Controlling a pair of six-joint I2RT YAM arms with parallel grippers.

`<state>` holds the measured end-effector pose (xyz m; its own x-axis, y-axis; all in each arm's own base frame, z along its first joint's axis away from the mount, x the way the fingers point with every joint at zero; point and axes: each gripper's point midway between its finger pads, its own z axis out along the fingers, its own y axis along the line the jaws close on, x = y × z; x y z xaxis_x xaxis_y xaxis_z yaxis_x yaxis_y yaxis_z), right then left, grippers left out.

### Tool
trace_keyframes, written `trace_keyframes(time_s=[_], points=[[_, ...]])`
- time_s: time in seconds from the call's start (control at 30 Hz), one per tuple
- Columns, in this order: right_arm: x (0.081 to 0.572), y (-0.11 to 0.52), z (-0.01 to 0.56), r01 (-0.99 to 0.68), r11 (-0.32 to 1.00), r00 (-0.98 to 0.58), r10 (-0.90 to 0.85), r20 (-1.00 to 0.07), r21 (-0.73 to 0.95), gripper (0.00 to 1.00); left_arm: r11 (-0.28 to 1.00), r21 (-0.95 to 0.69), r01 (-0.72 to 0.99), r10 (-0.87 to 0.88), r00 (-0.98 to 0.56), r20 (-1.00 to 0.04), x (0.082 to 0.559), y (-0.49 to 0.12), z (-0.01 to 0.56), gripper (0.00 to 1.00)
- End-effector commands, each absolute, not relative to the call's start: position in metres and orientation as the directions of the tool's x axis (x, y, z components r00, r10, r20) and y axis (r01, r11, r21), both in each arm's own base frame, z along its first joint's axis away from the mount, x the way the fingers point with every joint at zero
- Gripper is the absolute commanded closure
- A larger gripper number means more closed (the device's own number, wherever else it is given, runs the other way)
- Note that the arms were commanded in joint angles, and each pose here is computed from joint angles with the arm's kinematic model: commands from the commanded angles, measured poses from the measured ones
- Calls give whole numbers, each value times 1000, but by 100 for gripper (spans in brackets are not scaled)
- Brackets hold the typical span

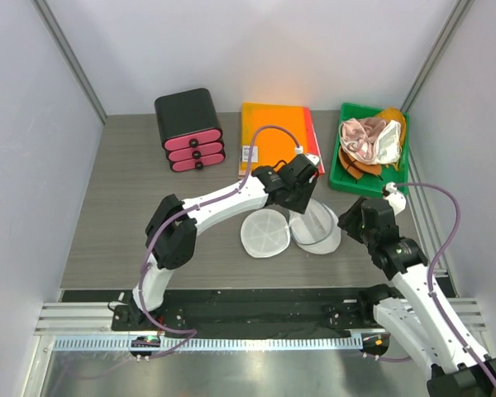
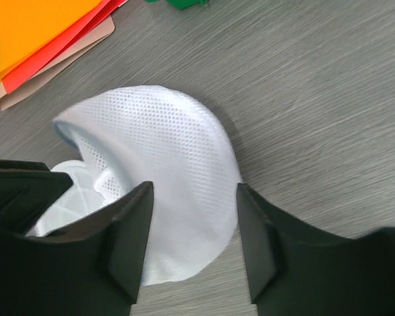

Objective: Place the bra in the laundry bag and zip it closed
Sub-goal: Open the laundry bag at the center of the board, then pick up the bra from the bin.

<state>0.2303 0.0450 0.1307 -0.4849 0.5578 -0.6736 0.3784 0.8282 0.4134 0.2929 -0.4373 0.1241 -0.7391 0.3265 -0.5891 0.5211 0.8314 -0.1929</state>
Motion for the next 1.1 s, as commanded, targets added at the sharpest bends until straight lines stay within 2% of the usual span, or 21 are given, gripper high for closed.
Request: trace_keyframes(time_s=[0.0, 0.07, 0.1, 0.13, 0.17, 0.3, 0.37, 0.53, 0.67, 0.73, 0.8, 0.87, 1.07], points=[[247, 40, 170, 368, 844, -442, 529, -725, 391, 31, 820, -204, 535, 279, -685, -673, 297, -432, 159, 51], [256, 33, 183, 395, 844, -422, 518, -744, 364, 23, 829, -193, 526, 256, -662, -704, 296, -420, 172, 43], [260, 30, 187, 403, 847, -419, 508, -752, 347, 15, 832, -193, 520, 243, -654, -716, 296, -416, 179, 41], [267, 24, 201, 420, 841, -385, 506, -772, 342, 11, 840, -189, 509, 240, -661, -711, 293, -408, 174, 37], [274, 20, 200, 444, 837, -391, 501, -772, 318, 8, 833, -213, 510, 209, -647, -734, 289, -404, 192, 36], [312, 2, 216, 508, 813, -359, 500, -788, 284, 1, 805, -292, 516, 139, -643, -753, 272, -395, 204, 34], [339, -1, 230, 500, 799, -324, 530, -784, 333, 1, 804, -303, 512, 136, -654, -744, 260, -387, 194, 36], [417, -40, 222, 556, 734, -252, 595, -763, 389, 5, 776, -369, 512, 76, -657, -750, 240, -369, 190, 43], [465, -89, 202, 640, 628, -166, 676, -718, 443, 17, 715, -447, 538, 39, -668, -743, 218, -364, 193, 45], [491, -101, 183, 627, 615, -168, 705, -689, 477, 22, 698, -464, 546, 28, -668, -743, 210, -358, 190, 44], [521, -105, 195, 565, 661, -160, 674, -721, 494, 28, 692, -467, 550, 32, -670, -741, 205, -354, 184, 45], [541, -105, 173, 540, 717, -230, 630, -742, 441, 25, 682, -471, 560, 38, -670, -742, 202, -353, 183, 45], [566, -128, 150, 594, 712, -215, 589, -779, 374, 24, 662, -470, 584, 81, -679, -730, 192, -352, 175, 45]])
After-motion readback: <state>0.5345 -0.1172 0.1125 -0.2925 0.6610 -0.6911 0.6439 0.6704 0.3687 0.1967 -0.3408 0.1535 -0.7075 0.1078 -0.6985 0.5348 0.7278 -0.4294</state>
